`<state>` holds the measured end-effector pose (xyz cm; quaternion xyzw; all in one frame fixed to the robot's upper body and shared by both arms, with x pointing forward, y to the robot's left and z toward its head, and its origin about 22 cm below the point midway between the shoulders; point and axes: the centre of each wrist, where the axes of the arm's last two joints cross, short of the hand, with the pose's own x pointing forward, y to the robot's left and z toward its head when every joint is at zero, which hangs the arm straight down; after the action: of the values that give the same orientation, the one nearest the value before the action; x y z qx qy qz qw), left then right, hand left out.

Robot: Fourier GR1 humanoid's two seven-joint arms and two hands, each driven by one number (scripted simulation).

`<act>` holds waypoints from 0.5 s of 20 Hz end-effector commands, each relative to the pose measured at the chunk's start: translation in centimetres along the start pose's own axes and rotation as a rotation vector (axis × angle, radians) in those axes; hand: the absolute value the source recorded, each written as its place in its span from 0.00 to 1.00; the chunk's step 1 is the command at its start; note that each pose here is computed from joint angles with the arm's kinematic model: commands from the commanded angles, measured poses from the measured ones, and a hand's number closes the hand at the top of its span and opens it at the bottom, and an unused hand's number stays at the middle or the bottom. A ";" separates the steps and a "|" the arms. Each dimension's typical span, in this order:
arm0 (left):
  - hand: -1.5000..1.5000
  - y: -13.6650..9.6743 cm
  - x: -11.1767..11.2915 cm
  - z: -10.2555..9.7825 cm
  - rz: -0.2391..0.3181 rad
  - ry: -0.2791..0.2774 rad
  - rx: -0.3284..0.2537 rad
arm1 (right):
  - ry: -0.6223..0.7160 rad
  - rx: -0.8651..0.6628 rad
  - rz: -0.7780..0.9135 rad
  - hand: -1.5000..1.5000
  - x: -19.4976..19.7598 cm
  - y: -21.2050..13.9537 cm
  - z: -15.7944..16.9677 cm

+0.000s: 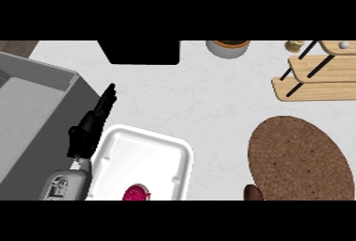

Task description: Pick the bell pepper from the placemat and place it in the tiered shelf

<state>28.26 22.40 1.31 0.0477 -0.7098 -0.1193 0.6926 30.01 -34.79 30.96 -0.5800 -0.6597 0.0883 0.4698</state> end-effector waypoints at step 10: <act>0.50 0.6 1.8 0.4 0.005 -0.006 0.003 | -0.057 -0.075 0.100 1.00 -4.8 7.9 -2.8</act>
<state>28.00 22.76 1.34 0.0457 -0.7085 -0.1176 0.6944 35.00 -36.59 26.56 -0.6095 -0.6617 0.1085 0.4230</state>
